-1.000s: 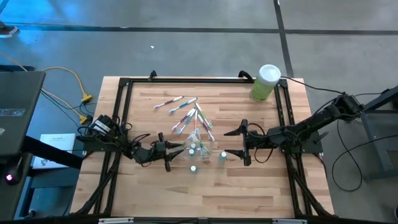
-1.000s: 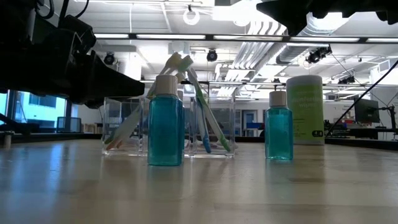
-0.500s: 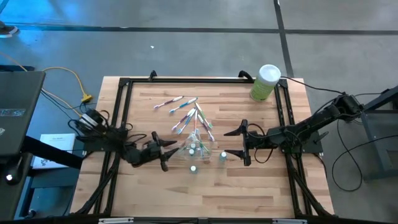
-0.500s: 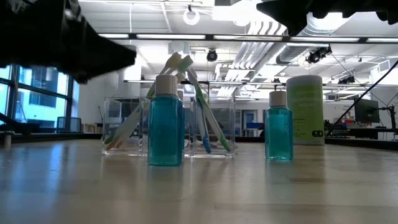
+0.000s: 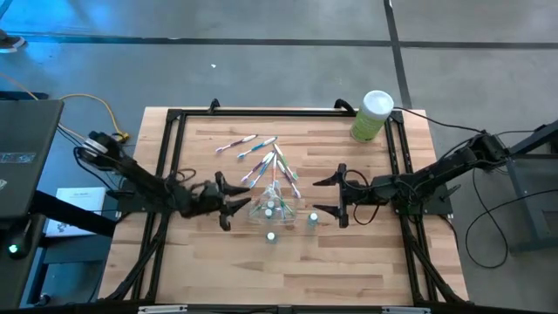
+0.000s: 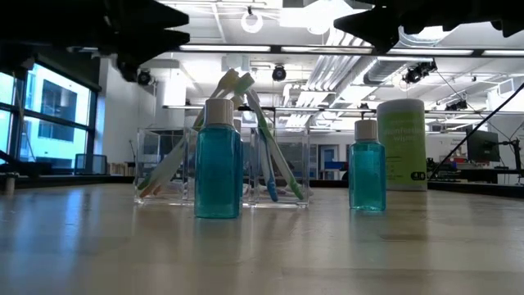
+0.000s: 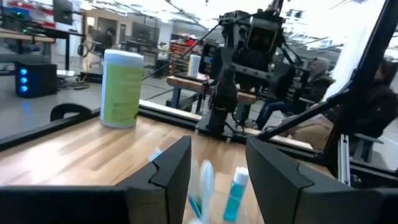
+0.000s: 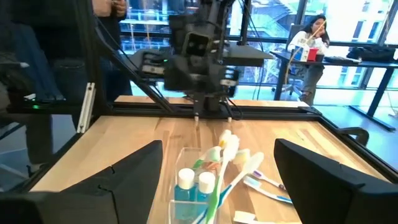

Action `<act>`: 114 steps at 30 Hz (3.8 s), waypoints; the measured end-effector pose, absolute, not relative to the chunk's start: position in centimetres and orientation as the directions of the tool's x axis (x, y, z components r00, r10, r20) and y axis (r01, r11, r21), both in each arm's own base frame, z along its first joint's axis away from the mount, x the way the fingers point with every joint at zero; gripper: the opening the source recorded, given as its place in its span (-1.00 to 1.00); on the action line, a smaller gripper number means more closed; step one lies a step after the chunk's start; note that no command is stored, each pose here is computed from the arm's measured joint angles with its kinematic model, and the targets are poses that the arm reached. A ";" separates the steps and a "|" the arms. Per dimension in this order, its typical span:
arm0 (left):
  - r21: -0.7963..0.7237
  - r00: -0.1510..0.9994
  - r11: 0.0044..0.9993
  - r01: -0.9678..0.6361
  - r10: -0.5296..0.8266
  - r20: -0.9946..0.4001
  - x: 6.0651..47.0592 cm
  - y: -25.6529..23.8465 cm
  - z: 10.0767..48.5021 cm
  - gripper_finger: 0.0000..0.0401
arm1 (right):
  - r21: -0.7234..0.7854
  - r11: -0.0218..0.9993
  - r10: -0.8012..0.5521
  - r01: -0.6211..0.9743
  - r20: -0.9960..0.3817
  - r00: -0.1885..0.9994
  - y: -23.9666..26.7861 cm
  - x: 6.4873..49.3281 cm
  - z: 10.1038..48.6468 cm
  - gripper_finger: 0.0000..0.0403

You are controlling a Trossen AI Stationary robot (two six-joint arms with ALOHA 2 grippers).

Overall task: Pick & Place toothbrushing station
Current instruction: Put the violet toothbrush into the transparent organizer

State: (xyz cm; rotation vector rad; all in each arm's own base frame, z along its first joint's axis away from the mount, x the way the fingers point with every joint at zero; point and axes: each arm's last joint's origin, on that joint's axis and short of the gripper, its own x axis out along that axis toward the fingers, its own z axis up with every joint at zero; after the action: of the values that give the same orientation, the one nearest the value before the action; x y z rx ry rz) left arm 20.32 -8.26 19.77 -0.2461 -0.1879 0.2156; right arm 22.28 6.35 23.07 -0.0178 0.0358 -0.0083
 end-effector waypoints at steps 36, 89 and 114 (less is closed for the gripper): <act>-0.055 0.655 0.824 -0.564 0.406 -0.637 15.4 7.1 24.9 -0.25 | 0.026 0.999 -0.043 0.046 -0.100 0.994 4.8 22.6 22.4 0.50; 0.056 0.204 0.482 -0.874 0.469 -0.859 17.9 14.1 13.3 -0.86 | -0.005 0.999 -0.045 0.045 -0.200 0.979 5.0 23.3 20.6 0.50; 0.128 0.312 0.541 -0.831 0.645 -0.698 18.8 7.1 18.0 -0.96 | 0.009 0.999 -0.043 0.045 -0.166 0.985 5.1 23.6 20.7 0.39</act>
State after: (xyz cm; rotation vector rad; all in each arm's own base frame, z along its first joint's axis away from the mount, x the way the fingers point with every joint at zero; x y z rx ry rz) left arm 18.83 7.11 17.98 -0.2762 0.7764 0.9902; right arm 23.63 5.09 20.70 0.0129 0.1661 -0.0440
